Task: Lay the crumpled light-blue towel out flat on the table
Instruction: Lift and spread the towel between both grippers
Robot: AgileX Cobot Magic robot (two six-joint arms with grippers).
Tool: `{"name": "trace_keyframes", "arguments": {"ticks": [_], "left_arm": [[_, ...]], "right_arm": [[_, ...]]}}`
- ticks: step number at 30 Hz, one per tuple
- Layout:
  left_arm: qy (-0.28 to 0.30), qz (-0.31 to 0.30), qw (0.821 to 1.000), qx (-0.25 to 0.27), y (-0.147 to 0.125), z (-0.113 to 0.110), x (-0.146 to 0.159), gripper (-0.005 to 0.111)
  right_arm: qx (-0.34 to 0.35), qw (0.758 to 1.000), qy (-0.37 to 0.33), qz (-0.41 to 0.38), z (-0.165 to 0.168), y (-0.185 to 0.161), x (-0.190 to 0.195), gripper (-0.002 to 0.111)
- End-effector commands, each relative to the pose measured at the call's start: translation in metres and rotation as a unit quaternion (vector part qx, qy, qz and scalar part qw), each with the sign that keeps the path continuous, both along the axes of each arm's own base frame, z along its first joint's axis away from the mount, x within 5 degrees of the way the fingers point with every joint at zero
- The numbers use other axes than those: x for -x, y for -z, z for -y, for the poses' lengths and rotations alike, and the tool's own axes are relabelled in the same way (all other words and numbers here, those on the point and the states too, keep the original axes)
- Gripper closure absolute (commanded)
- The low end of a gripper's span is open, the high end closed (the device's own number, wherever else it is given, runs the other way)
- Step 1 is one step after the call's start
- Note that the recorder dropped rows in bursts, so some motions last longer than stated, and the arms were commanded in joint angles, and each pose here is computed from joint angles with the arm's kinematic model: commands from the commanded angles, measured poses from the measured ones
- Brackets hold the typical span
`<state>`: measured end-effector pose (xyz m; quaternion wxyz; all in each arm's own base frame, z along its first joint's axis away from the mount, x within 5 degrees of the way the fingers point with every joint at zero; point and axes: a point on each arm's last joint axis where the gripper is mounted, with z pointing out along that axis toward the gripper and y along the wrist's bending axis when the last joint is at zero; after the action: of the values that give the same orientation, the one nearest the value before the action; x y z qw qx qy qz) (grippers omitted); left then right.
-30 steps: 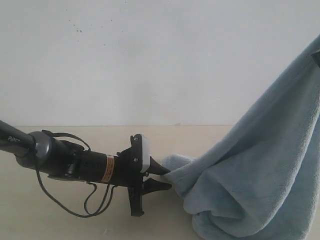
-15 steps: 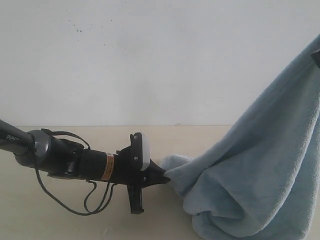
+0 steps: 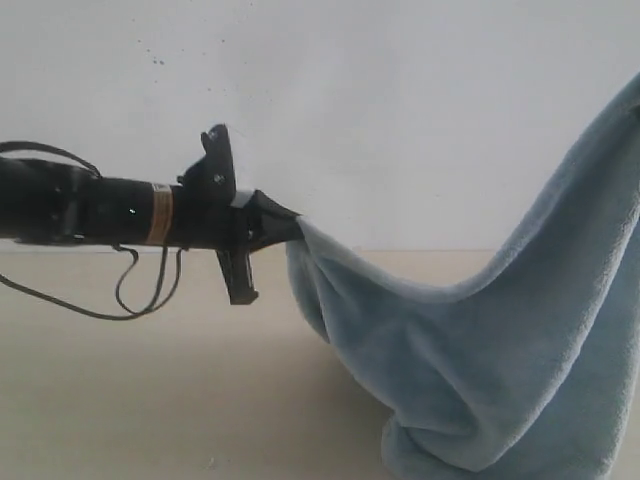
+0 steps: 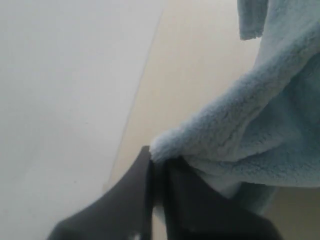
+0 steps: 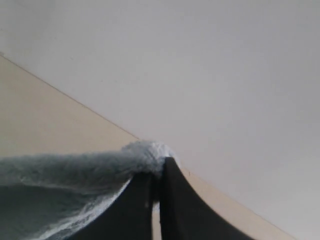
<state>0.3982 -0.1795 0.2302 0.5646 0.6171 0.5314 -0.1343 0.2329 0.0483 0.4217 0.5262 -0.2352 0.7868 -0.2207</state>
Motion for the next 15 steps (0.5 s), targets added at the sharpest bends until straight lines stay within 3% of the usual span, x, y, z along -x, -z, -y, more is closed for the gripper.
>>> {"name": "trace_keyframes", "arguments": {"ticks": [1, 4, 5, 10, 15], "left_arm": [[-0.007, 0.026, 0.999, -0.023, -0.052, -0.019, 0.019, 0.103], [-0.020, 0.070, 0.997, -0.014, -0.108, -0.031, 0.046, 0.103], [-0.031, 0.108, 0.994, -0.003, -0.139, -0.036, 0.063, 0.103], [-0.048, 0.200, 0.978, 0.032, -0.210, -0.052, 0.120, 0.103], [-0.060, 0.189, 0.977, 0.080, -0.235, -0.059, 0.149, 0.103]], "right_arm": [[0.042, 0.999, 0.013, 0.021, 0.006, -0.008, 0.003, 0.108], [0.073, 0.996, 0.032, 0.033, 0.011, -0.011, 0.003, 0.108], [0.093, 0.993, 0.053, 0.050, 0.015, -0.015, 0.003, 0.108], [0.080, 0.989, 0.105, 0.074, 0.025, -0.022, 0.010, 0.108], [0.063, 0.989, 0.127, 0.045, 0.029, -0.017, 0.013, 0.108]]}}
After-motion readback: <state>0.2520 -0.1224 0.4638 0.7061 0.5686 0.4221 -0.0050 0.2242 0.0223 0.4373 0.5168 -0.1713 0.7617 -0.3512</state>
